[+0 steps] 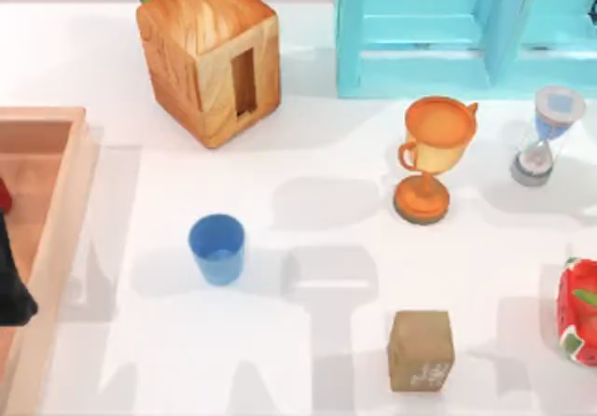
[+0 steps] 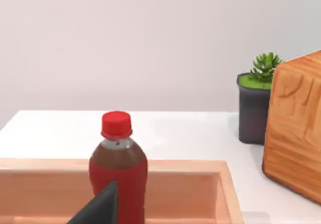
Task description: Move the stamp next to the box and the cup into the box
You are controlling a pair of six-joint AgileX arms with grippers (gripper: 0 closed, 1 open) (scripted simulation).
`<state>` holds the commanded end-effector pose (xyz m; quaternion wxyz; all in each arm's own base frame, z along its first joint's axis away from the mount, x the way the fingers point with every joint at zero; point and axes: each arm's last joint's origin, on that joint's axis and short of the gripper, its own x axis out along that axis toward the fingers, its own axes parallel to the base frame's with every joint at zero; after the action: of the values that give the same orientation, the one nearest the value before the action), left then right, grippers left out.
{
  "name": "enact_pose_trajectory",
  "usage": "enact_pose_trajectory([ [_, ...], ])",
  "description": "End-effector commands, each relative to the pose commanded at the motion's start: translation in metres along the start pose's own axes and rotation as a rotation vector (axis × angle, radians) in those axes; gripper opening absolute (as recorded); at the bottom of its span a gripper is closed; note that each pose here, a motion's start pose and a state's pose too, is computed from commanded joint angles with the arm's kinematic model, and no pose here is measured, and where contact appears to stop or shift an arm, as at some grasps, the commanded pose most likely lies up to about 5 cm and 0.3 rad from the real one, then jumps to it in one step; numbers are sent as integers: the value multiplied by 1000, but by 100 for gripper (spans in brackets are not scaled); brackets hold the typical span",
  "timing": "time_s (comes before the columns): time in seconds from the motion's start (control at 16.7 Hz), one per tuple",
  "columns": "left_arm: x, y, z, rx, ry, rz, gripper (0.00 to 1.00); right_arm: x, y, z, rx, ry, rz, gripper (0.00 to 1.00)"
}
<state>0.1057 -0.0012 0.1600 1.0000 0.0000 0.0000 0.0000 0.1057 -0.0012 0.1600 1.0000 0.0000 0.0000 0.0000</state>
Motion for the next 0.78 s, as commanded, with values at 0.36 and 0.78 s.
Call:
enact_pose_trajectory([
  [0.36, 2, -1, 15, -71, 80, -1, 100, 0, 0, 0, 0, 0, 0, 100],
  [0.78, 47, -21, 78, -319, 544, 20, 100, 0, 0, 0, 0, 0, 0, 100],
])
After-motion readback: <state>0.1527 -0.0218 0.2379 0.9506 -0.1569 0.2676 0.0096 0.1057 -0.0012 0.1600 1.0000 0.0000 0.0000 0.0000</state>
